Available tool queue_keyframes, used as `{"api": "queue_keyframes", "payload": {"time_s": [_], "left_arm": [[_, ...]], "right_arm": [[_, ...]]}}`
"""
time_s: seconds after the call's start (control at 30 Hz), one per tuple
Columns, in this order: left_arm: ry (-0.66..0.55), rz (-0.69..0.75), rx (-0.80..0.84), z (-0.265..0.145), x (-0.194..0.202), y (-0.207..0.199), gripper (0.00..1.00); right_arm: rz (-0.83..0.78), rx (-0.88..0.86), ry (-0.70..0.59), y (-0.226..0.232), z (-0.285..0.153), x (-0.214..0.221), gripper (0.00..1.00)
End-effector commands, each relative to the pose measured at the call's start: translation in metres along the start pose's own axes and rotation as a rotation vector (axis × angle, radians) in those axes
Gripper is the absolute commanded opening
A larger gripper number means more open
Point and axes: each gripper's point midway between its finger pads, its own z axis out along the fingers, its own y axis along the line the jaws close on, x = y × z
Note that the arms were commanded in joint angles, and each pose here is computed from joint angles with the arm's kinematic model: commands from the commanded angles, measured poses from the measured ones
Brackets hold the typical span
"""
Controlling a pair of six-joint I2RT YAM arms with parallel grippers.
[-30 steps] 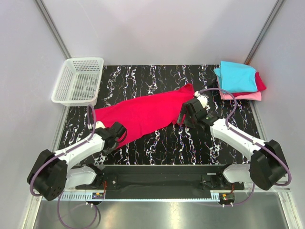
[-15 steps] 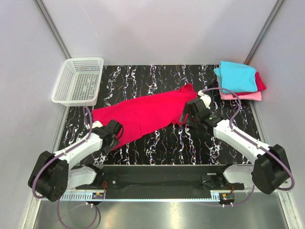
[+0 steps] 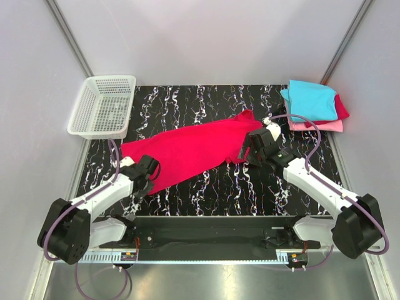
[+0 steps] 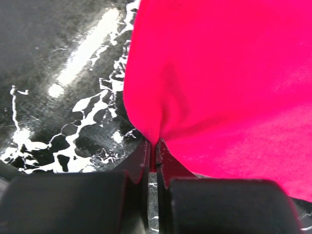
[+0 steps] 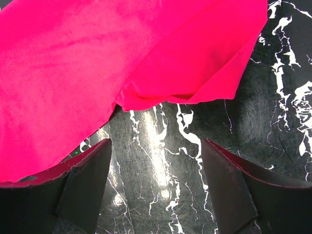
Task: Fold and stack the t-shirts
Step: Flatten the tshirt out
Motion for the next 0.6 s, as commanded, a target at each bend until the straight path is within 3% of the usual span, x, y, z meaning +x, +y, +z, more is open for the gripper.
{"api": "queue_keyframes", "payload": {"time_s": [0.0, 0.23, 0.47, 0.57], "left_arm": [[0.049, 0.007, 0.027, 0.001, 0.010, -0.003, 0.00], [-0.011, 0.061, 0.162, -0.028, -0.016, -0.032, 0.00], [-0.162, 0.130, 0.327, -0.086, -0.073, -0.077, 0.00], [-0.216, 0.151, 0.379, -0.109, -0.095, -0.098, 0.00]], "right_arm": [[0.013, 0.013, -0.034, 0.001, -0.002, -0.014, 0.81], [0.078, 0.128, -0.041, -0.018, 0.008, -0.010, 0.76], [0.116, 0.236, -0.040, -0.041, 0.025, -0.010, 0.75], [0.148, 0.280, -0.004, -0.057, 0.037, -0.008, 0.68]]}}
